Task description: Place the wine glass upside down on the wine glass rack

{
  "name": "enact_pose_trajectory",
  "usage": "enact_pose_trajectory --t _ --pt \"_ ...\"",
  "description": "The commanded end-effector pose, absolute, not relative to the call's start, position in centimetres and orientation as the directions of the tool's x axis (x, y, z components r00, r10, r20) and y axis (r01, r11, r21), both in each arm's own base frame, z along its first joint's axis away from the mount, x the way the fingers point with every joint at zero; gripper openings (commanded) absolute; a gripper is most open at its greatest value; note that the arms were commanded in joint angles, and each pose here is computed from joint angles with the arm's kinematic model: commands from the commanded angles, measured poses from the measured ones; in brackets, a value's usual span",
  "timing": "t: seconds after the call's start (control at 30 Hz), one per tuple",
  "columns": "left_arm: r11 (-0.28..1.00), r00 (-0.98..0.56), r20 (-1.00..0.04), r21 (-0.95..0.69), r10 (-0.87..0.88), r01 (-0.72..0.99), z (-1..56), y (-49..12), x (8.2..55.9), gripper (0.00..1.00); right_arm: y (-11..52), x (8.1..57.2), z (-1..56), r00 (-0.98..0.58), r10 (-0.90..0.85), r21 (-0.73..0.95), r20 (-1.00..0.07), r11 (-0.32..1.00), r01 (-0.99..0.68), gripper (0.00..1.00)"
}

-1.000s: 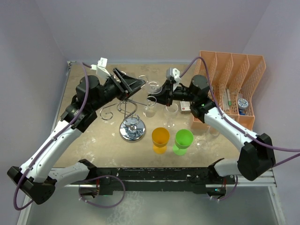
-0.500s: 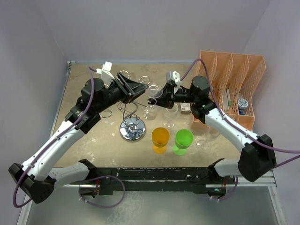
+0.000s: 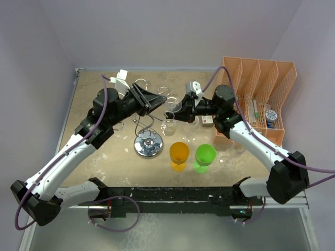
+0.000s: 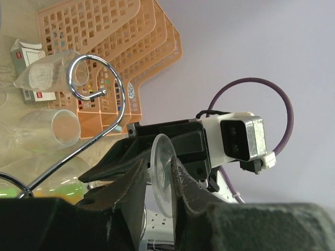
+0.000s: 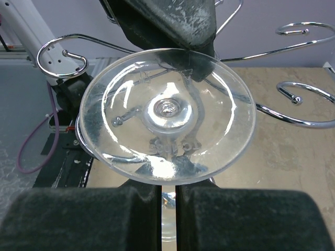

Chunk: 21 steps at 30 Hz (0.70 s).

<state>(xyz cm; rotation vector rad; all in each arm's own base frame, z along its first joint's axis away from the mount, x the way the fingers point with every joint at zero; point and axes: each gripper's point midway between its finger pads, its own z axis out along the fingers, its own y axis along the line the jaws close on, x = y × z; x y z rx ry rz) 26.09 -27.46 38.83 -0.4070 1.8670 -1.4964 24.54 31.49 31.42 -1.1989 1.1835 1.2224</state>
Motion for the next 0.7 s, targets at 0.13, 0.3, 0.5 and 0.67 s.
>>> enact_pose_trajectory --t 0.13,0.3,0.5,0.67 --pt "0.254 -0.731 -0.347 -0.937 -0.588 0.241 39.9 -28.4 24.8 0.11 31.5 23.2 34.3 0.100 0.076 -0.103 -0.992 -0.037 -0.994 0.00" --pt "0.264 -0.726 -0.362 -0.931 -0.585 0.251 40.1 -28.2 24.5 0.00 31.6 23.5 34.7 0.079 0.083 -0.081 -0.993 -0.017 -0.997 0.00" --pt "0.285 -0.680 -0.381 -0.924 -0.626 0.255 41.2 -26.7 24.2 0.00 31.1 24.9 34.0 0.022 0.058 -0.016 -0.998 0.096 -0.995 0.35" --pt "0.307 -0.663 -0.389 -0.920 -0.640 0.244 41.3 -26.1 24.3 0.00 30.3 26.6 33.6 0.004 0.050 0.008 -0.999 0.237 -0.971 0.42"
